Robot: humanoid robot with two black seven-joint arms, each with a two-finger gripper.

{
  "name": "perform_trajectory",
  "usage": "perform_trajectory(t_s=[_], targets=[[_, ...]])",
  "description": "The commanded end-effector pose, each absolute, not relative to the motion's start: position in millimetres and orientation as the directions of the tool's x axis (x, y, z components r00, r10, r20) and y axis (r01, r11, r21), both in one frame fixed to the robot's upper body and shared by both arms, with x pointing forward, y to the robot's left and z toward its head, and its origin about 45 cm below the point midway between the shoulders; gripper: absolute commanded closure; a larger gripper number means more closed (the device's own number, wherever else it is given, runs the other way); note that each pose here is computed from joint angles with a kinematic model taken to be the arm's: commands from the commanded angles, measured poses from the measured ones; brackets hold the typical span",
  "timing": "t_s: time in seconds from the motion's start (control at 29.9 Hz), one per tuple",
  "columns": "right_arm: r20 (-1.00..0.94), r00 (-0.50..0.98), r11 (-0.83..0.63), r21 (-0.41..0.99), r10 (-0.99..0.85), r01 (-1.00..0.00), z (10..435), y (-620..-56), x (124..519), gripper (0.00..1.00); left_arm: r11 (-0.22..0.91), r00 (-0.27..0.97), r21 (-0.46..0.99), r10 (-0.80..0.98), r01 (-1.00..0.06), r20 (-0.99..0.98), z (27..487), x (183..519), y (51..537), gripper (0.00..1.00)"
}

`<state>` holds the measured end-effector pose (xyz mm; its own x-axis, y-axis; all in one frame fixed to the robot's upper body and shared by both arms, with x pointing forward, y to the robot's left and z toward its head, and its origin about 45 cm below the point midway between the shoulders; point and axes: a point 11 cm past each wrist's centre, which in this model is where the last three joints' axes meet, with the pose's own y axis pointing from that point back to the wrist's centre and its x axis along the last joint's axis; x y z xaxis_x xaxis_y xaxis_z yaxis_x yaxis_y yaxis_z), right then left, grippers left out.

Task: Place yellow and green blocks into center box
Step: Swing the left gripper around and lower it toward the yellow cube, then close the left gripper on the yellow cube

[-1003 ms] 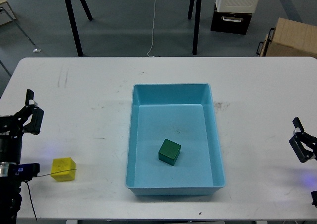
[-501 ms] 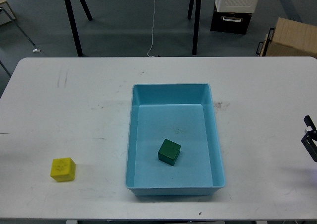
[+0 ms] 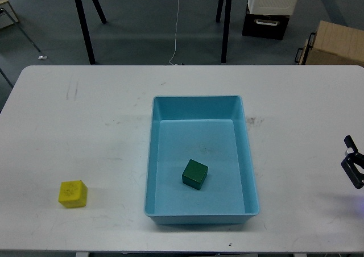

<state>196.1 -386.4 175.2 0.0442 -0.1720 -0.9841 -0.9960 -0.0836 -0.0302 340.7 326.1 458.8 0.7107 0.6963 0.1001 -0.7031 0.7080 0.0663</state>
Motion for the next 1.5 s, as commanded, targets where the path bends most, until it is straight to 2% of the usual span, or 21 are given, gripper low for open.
perform_trajectory(t_s=[0.0,0.23,0.4,0.6,0.8,1.07,1.47], targets=[[-0.985,0.043,-0.083,-0.029,-0.167,-0.996,174,-385,196,0.00,0.743,0.777,0.228,0.596,-0.629,0.200,441,350,289,0.00],[-0.987,0.037,-0.083,-0.024,-0.156,-0.996,171,-382,195,0.00,0.696,0.882,0.545,0.332,-0.468,0.333,373,356,237,0.00],[-0.992,0.024,-0.089,-0.013,-0.126,-0.996,163,-372,193,0.00,0.586,0.898,0.684,0.222,-0.434,0.380,332,346,253,0.00],[-0.989,0.017,-0.093,-0.003,-0.145,-0.996,157,-370,194,0.00,0.427,0.935,0.834,0.102,-0.349,0.339,278,305,295,0.00],[-0.988,0.007,-0.090,0.007,-0.154,-0.996,152,-371,196,0.00,0.341,0.948,0.885,0.069,-0.316,0.312,257,276,326,0.00],[-0.989,0.004,-0.106,0.012,-0.146,-0.994,150,-365,196,0.00,0.332,0.972,0.914,0.075,-0.234,0.221,227,253,332,0.00],[-0.989,0.003,-0.100,0.012,-0.150,-0.995,150,-367,196,0.00,0.336,0.982,0.923,0.038,-0.186,0.184,205,257,319,0.00]])
